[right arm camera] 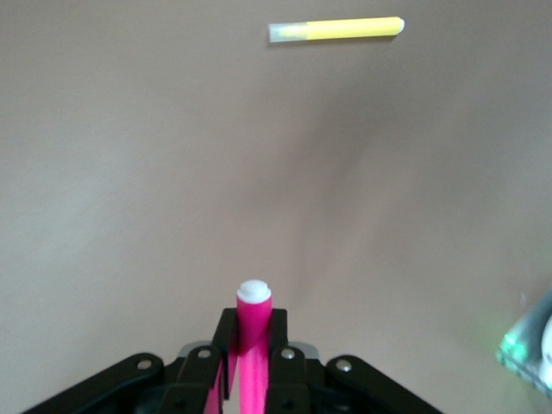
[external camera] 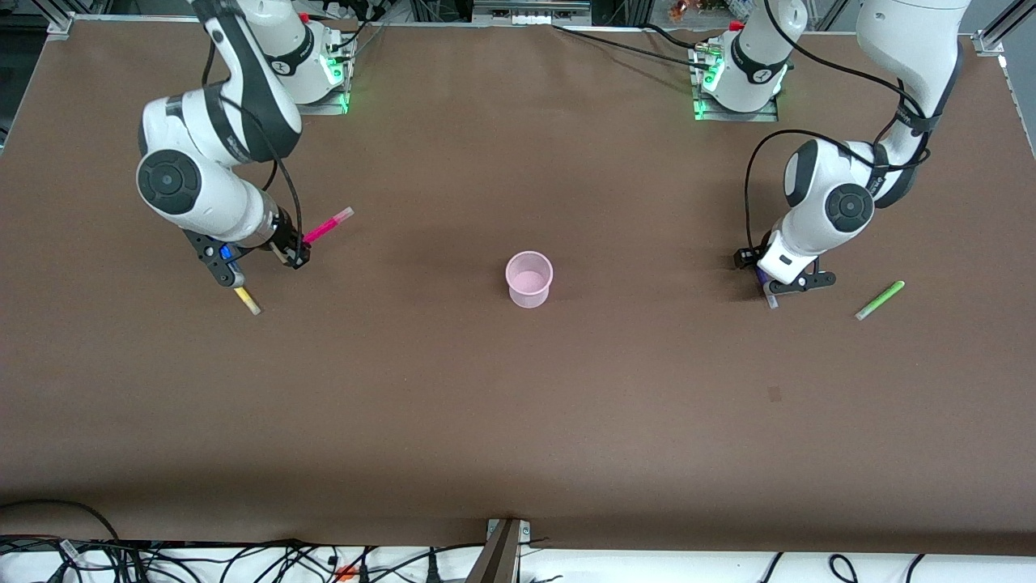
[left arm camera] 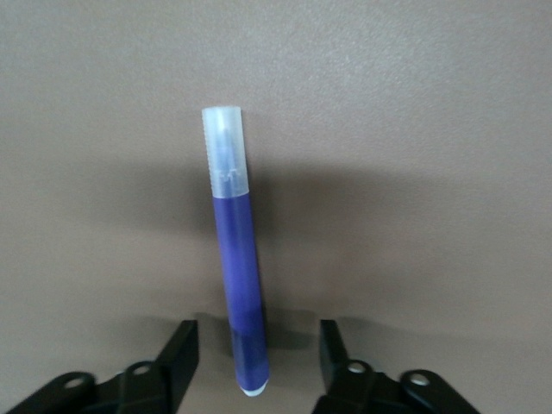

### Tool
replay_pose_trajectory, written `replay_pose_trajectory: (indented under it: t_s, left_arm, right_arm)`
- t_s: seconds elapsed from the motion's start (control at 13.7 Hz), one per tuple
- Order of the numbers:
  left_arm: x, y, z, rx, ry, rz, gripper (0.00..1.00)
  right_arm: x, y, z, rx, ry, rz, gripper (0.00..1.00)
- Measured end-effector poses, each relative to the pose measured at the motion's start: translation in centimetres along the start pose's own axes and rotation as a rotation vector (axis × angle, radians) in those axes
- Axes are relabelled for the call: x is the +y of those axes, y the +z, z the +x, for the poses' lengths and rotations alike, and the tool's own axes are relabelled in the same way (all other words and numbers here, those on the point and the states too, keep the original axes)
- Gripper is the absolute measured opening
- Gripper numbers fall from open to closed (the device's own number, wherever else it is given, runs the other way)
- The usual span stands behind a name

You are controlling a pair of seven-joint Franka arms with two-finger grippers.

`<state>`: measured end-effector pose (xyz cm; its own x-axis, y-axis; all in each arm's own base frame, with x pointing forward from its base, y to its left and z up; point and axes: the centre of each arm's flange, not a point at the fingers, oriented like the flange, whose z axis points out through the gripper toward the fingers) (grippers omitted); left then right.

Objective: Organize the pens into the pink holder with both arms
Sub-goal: 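Carry the pink marker with the right gripper over the pink cup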

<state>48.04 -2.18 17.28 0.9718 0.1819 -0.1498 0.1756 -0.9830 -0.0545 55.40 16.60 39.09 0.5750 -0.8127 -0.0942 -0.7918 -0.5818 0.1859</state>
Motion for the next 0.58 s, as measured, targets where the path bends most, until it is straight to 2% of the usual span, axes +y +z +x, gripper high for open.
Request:
replay_pose_trajectory:
  t_s: [0.07,0.15,0.29,0.36,0.51,0.58]
  left_arm:
    - [0.0,0.0,0.0,0.000,0.000,0.000,0.59]
    - [0.0,0.0,0.0,0.000,0.000,0.000,0.53]
    - [0.0,0.0,0.0,0.000,0.000,0.000,0.31]
    - [0.0,0.0,0.0,-0.001,0.000,0.000,0.31]
    - [0.0,0.1,0.0,-0.001,0.000,0.000,0.18]
    - [0.0,0.1,0.0,-0.001,-0.001,0.000,0.18]
  right_arm:
    - [-1.3,-1.9,-1.1,0.003,0.015,0.007,0.18]
    - [-2.8,-3.0,-2.4,0.013,0.031,0.022,0.18]
    - [-5.8,-4.4,-5.5,0.084,0.066,0.051,0.18]
    - [-7.3,-4.9,-7.6,0.129,0.090,0.069,0.18]
    - [-10.0,-5.5,-12.0,0.197,0.140,0.111,0.18]
    - [-11.1,-5.5,-14.0,0.218,0.158,0.129,0.18]
